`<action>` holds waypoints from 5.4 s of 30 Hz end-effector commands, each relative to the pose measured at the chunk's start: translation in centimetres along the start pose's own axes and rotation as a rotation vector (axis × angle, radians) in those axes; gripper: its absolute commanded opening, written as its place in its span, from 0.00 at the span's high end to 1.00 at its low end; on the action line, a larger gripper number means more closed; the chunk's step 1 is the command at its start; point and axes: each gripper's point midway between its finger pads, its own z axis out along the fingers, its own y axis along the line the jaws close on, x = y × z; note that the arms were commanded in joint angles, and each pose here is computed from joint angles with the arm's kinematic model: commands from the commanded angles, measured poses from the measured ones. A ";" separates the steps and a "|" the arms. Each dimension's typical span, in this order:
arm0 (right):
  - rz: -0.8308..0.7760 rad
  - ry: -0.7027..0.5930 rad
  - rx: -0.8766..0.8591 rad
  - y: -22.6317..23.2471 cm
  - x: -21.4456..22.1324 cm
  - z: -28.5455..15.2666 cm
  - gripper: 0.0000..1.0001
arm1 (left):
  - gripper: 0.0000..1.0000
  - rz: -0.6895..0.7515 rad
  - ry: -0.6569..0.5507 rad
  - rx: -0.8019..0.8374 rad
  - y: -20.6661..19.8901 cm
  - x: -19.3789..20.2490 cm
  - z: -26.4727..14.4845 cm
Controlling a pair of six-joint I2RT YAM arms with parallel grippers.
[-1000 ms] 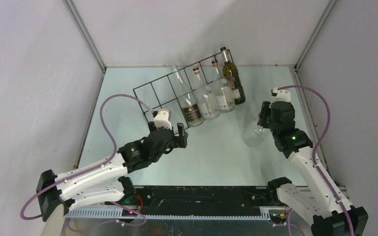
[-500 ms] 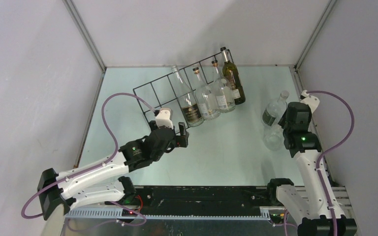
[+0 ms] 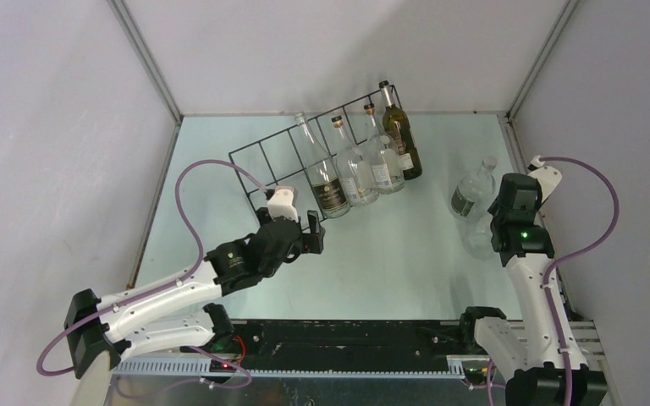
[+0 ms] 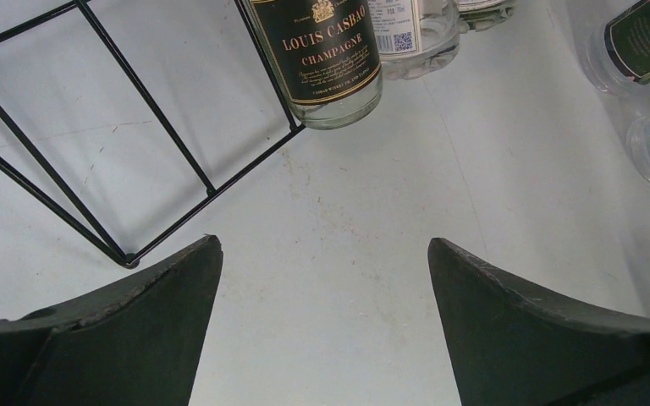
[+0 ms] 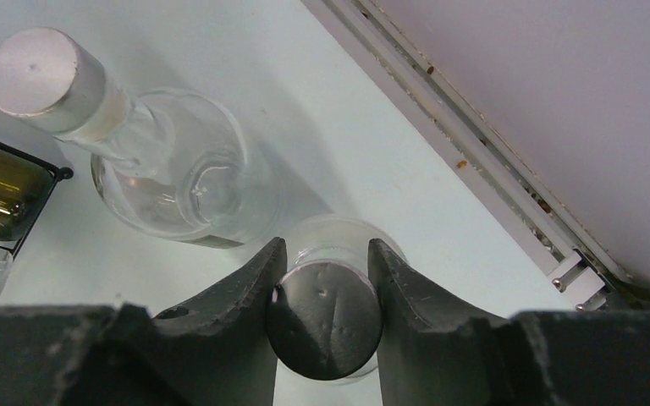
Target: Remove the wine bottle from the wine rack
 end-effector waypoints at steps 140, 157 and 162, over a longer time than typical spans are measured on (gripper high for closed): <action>-0.091 -0.193 -0.688 8.0 -6.6 -19.7 0.12 | 1.00 0.133 -0.261 -0.014 -0.7 -17.5 9.5; -0.104 -0.163 -0.693 8.6 -5.2 -19.2 0.12 | 1.00 0.220 -0.280 0.014 -4.8 -15.3 8.1; -0.104 -0.154 -0.691 8.6 -4.8 -19.0 0.12 | 1.00 0.265 -0.283 0.024 -6.4 -14.6 7.6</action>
